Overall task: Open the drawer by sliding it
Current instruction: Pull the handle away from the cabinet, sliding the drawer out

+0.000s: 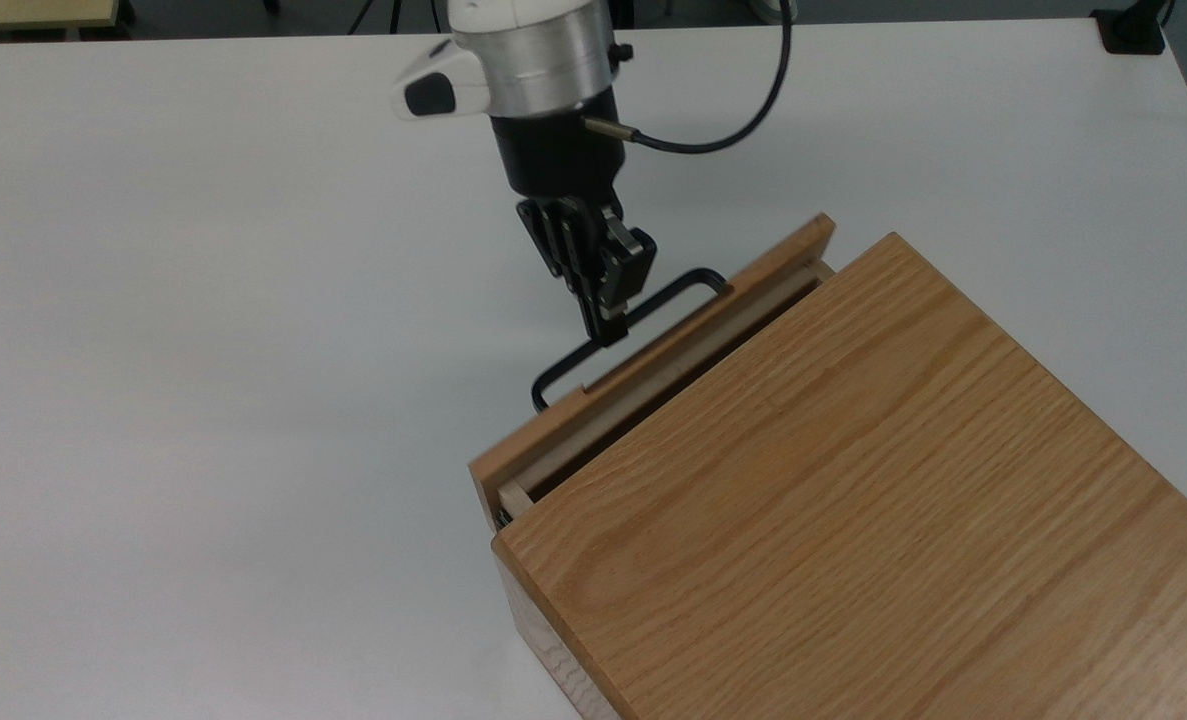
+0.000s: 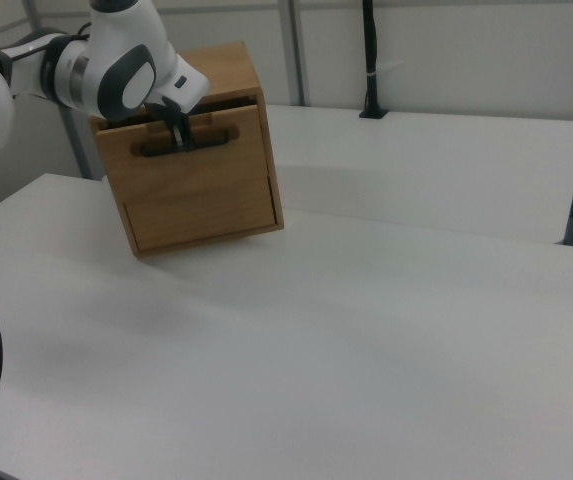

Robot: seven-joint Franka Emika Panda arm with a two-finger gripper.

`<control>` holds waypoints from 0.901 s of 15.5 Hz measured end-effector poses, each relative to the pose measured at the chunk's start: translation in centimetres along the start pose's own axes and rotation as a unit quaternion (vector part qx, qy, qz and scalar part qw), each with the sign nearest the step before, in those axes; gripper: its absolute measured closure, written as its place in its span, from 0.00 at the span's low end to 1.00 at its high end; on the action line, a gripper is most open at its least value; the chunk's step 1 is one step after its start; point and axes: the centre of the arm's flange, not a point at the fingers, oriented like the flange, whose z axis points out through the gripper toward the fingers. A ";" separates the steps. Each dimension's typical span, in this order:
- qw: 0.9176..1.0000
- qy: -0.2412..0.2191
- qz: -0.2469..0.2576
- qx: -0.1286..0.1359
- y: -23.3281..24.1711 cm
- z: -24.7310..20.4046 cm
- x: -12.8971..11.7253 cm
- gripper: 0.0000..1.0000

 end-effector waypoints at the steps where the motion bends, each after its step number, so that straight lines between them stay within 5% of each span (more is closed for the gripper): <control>1: 1.000 -0.004 -0.001 -0.007 0.3 -0.3 0.1 0.88; 14: 0.995 -0.048 -0.035 -0.078 4.7 -3.7 2.5 0.88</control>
